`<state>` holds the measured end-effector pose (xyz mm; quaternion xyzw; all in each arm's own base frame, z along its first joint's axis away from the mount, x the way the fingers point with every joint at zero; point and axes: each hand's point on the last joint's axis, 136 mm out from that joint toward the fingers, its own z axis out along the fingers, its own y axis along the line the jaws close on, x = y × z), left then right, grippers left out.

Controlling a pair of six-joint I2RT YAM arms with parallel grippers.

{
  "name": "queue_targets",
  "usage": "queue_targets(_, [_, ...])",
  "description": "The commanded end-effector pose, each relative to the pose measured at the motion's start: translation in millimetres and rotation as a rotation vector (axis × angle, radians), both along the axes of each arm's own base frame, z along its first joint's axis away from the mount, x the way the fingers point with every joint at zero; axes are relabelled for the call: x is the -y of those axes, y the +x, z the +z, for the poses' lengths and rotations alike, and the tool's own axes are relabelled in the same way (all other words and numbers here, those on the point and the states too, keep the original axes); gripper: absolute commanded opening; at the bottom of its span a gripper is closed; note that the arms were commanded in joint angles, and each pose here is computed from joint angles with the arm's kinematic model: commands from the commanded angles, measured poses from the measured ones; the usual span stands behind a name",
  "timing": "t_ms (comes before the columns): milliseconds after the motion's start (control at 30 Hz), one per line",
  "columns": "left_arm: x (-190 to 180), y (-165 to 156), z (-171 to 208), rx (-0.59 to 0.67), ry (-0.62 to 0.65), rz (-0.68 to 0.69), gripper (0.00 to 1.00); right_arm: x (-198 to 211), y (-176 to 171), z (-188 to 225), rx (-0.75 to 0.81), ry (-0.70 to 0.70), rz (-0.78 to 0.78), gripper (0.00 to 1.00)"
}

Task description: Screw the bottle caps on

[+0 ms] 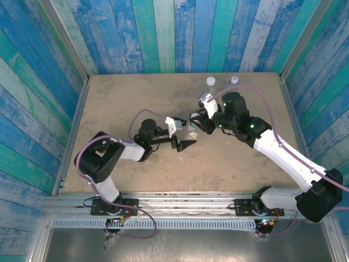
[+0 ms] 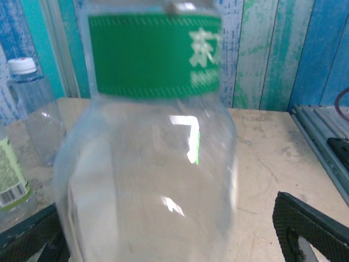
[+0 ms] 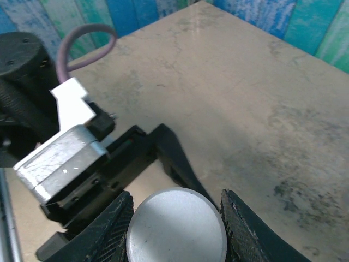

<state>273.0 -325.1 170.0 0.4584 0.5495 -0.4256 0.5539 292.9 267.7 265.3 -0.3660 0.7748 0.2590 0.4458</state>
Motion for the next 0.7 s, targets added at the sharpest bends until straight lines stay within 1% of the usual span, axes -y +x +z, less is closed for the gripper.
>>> queue_targets(0, [-15.7, -0.3, 17.1, 0.05, -0.04, 0.102, 0.94, 22.7, 25.1, -8.3, 0.039, -0.057, -0.133, 0.33])
queue_targets(67, [-23.5, -6.1, 11.5, 0.068, -0.019, 0.125, 0.94, 26.0, 38.0, -9.2, 0.066, -0.054, -0.175, 0.33])
queue_targets(133, [-34.0, -6.2, 7.9, 0.065, -0.003, 0.186, 0.94, 25.0, 52.0, -10.2, 0.098, -0.049, -0.196, 0.33])
queue_targets(200, [-42.1, -10.0, 4.4, 0.062, 0.009, 0.217, 0.94, 23.3, 67.1, -13.2, 0.121, -0.061, -0.219, 0.33])
queue_targets(400, [-55.7, -18.6, -3.8, 0.03, 0.02, 0.256, 0.94, 3.7, 105.2, -31.7, 0.139, -0.078, -0.208, 0.33])
queue_targets(567, [-62.3, -15.6, -5.6, 0.029, 0.04, 0.291, 0.94, -11.6, 118.0, -50.7, 0.113, -0.052, -0.176, 0.33])
queue_targets(667, [-60.9, -8.9, -8.6, 0.017, 0.087, 0.301, 0.94, -14.3, 119.1, -65.4, 0.081, -0.057, -0.167, 0.34])
